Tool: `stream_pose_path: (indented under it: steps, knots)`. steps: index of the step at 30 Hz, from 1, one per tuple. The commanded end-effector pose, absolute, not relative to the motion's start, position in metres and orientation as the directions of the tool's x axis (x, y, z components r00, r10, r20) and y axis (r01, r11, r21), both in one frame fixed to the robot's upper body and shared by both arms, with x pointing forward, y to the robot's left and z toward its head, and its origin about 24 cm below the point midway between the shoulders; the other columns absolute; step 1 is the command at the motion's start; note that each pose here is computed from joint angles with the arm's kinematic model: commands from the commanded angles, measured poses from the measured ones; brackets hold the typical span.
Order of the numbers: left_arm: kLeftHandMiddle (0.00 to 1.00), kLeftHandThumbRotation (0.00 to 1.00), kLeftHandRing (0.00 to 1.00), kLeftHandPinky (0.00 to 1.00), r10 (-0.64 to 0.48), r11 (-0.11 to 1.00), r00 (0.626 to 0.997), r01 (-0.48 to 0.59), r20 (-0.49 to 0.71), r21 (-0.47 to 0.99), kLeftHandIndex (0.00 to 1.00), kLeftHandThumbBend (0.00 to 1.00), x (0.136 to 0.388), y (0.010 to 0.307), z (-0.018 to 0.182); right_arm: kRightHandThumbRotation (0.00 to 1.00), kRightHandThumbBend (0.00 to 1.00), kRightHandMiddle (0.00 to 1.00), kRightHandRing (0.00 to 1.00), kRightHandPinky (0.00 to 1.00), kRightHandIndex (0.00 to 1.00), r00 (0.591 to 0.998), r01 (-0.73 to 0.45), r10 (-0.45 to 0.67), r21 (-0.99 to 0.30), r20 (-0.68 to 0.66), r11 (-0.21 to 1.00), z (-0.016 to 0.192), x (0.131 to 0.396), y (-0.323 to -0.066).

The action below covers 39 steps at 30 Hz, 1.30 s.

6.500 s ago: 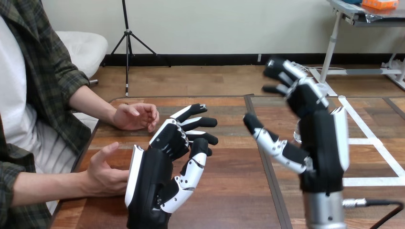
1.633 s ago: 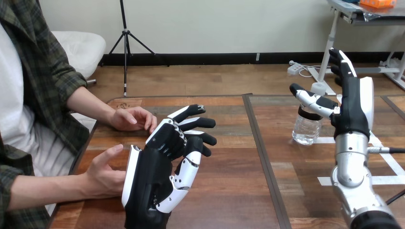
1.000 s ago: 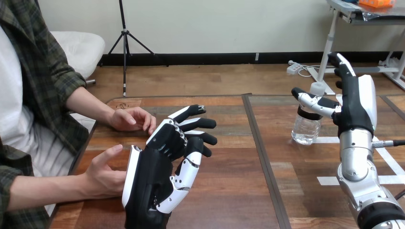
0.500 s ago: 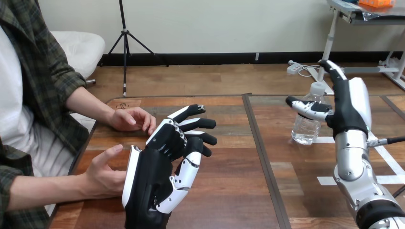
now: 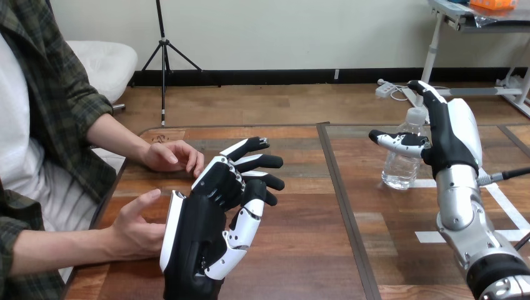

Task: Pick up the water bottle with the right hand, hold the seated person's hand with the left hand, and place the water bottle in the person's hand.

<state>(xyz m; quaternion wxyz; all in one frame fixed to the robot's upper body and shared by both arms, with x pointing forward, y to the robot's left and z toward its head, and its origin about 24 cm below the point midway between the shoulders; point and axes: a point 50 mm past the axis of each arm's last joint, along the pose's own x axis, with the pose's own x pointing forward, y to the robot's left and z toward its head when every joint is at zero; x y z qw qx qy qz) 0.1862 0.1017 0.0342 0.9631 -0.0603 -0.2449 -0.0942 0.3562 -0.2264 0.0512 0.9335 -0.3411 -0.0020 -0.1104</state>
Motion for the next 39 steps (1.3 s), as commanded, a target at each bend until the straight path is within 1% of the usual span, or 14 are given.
stream_pose_path:
  steps: [1, 17, 27, 32, 39]
  knots:
    - [0.67, 0.42, 0.57, 0.45, -0.137, 0.971, 0.827, 0.221, 0.545, -0.092, 0.74, 0.23, 0.1912, 0.0967, 0.0487, 0.08, 0.73, 0.92, 0.98, 0.98, 0.87, 0.969, 0.246, -0.169, -0.664, 0.18, 0.706, 0.0917, 0.3765, -0.2249]
    - [0.67, 0.42, 0.57, 0.45, -0.139, 0.971, 0.829, 0.223, 0.541, -0.092, 0.74, 0.24, 0.192, 0.0966, 0.0488, 0.07, 0.73, 0.92, 0.99, 1.0, 0.86, 0.984, 0.179, -0.135, -0.752, 0.12, 0.635, 0.0908, 0.3802, -0.2244]
    - [0.68, 0.42, 0.59, 0.46, -0.145, 0.967, 0.828, 0.234, 0.542, -0.099, 0.75, 0.23, 0.193, 0.098, 0.0491, 0.06, 0.73, 0.91, 0.99, 1.0, 0.85, 0.99, 0.131, -0.117, -0.816, 0.078, 0.563, 0.0909, 0.3827, -0.2249]
    - [0.68, 0.42, 0.59, 0.47, -0.144, 0.966, 0.829, 0.236, 0.54, -0.106, 0.75, 0.24, 0.1935, 0.0981, 0.0494, 0.06, 0.73, 0.91, 0.98, 1.0, 0.85, 0.991, 0.117, -0.115, -0.831, 0.064, 0.544, 0.091, 0.3833, -0.2255]
    - [0.68, 0.42, 0.59, 0.47, -0.143, 0.964, 0.828, 0.24, 0.542, -0.112, 0.75, 0.25, 0.1938, 0.0982, 0.0499, 0.08, 0.72, 0.9, 0.98, 1.0, 0.84, 0.994, 0.071, -0.112, -0.87, 0.018, 0.487, 0.0896, 0.3847, -0.2272]
